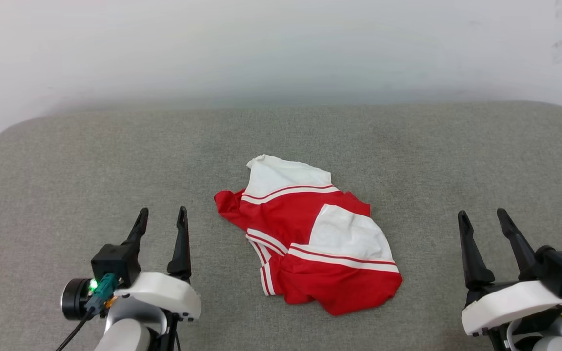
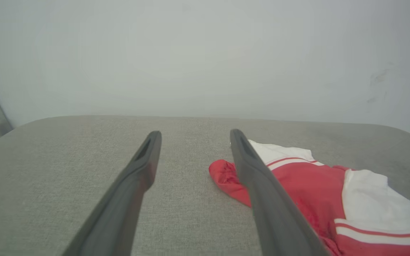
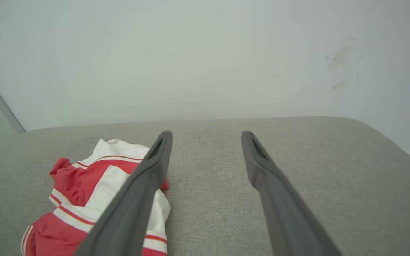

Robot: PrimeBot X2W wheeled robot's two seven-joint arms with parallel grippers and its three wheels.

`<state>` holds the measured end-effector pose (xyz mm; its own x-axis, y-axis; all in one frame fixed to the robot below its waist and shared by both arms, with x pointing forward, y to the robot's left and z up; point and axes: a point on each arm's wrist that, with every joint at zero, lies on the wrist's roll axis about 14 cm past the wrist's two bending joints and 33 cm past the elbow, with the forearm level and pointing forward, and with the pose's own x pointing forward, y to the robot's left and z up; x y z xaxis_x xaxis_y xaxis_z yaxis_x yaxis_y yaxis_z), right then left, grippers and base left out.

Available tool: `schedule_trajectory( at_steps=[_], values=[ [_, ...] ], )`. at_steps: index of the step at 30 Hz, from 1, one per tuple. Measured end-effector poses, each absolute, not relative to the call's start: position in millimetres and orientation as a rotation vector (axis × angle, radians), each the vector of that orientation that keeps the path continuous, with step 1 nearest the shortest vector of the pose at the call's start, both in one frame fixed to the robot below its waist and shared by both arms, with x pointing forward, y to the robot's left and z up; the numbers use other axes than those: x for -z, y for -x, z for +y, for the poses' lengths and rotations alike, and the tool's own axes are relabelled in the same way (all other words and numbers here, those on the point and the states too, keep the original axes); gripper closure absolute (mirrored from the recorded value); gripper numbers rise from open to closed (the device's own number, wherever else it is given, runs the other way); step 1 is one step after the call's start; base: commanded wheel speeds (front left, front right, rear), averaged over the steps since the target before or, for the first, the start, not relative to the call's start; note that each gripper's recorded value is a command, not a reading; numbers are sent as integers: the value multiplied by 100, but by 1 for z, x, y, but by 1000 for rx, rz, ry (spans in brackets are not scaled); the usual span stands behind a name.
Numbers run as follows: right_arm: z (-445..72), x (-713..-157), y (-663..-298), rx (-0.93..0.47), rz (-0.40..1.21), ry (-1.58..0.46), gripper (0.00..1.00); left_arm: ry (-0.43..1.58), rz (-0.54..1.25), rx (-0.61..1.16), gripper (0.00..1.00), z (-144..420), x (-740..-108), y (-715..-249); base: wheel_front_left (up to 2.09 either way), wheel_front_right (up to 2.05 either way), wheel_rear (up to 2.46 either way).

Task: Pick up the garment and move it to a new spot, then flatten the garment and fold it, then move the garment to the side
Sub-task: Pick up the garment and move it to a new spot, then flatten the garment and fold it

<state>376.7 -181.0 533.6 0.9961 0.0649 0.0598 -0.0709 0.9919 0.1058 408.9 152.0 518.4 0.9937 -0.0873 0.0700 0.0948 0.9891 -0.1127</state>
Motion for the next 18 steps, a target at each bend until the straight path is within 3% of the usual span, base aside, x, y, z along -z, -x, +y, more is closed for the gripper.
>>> schedule_trajectory(
  at_steps=[12,18],
  values=[
    [-179,-533,-371,-75,-40,-105,0,103,-78,95,0,153,-522,-401,0,0,0],
    [-173,-497,-375,-89,143,-151,0,102,-83,95,0,153,-524,-402,0,0,0]
  ],
)
